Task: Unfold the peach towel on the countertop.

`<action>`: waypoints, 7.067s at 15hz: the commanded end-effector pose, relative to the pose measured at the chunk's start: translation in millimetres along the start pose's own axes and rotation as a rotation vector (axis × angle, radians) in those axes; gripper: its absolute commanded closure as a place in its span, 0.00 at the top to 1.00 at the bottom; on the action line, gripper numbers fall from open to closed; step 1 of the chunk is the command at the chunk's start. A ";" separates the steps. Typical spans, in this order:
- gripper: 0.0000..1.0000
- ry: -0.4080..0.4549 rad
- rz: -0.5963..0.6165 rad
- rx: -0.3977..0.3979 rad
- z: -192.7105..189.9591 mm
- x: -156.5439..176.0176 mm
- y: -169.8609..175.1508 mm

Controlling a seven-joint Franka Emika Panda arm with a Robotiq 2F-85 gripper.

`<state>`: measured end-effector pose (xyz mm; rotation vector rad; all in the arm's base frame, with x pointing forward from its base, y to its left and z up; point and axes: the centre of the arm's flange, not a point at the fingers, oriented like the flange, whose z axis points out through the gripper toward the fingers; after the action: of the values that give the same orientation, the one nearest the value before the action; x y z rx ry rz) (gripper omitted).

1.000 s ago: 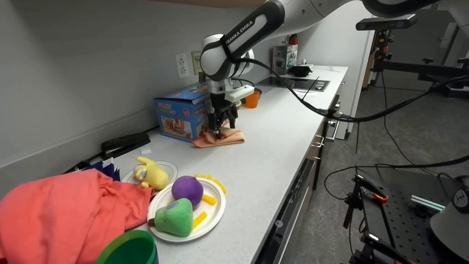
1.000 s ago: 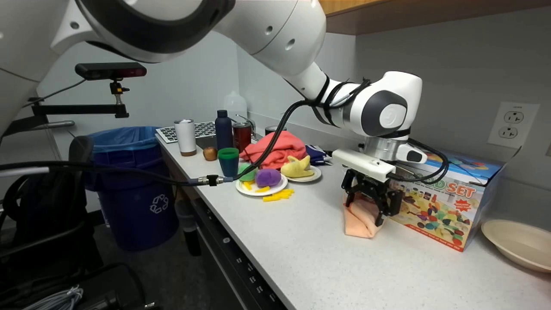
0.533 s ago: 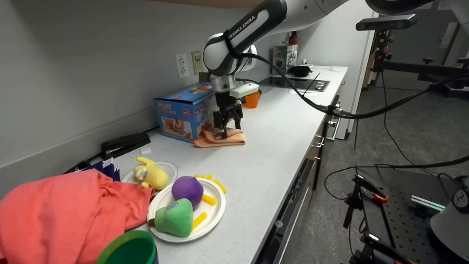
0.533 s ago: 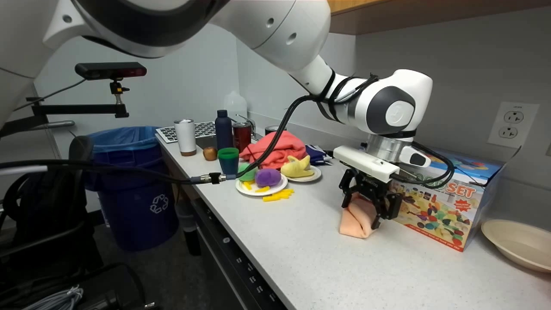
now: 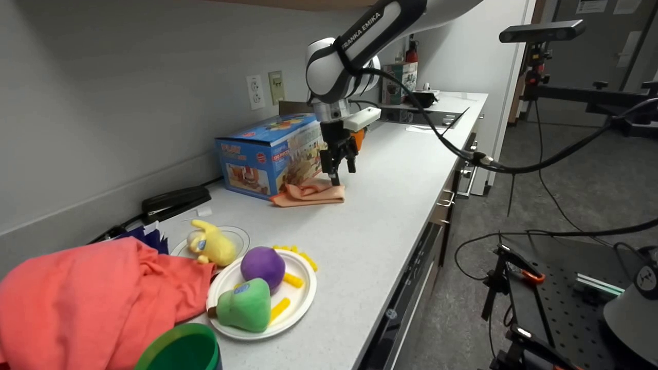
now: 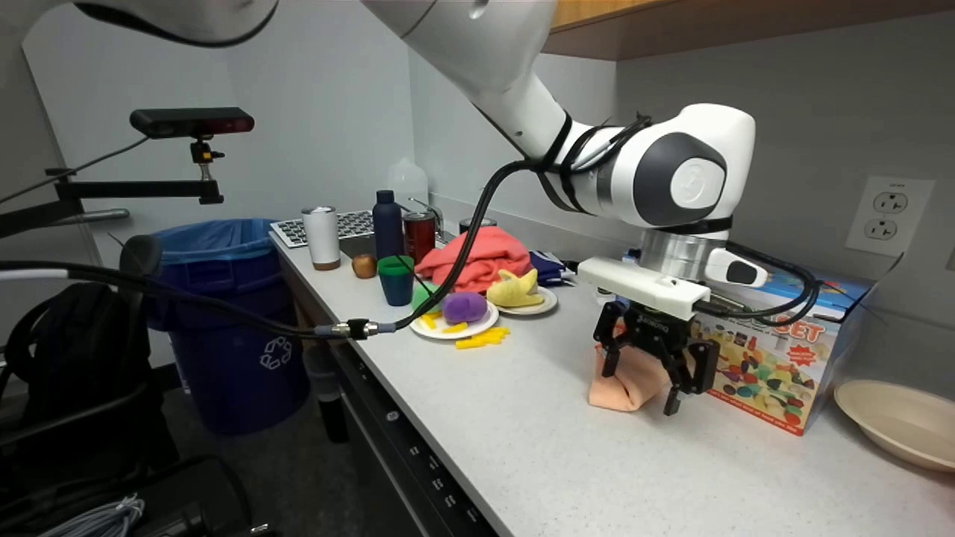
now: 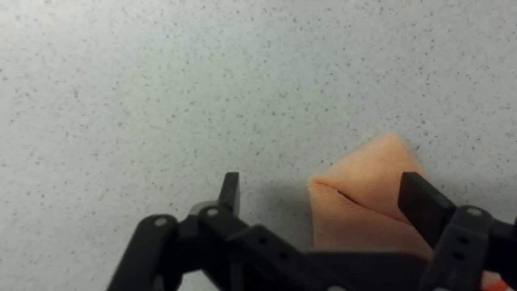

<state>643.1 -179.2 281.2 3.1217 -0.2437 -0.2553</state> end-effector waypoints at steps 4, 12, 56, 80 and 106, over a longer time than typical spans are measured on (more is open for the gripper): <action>1.00 0.150 -0.122 -0.033 -38.3 -23.0 -43.1; 1.00 0.194 -0.156 -0.051 -13.3 22.3 -89.0; 1.00 0.063 -0.090 -0.170 -28.0 -95.9 -95.0; 1.00 0.006 0.190 -0.410 -2.9 -83.9 -28.1; 1.00 -0.023 -0.291 -0.154 -37.2 -67.0 -118.5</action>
<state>602.0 -52.3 327.2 2.9918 0.2220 -0.2938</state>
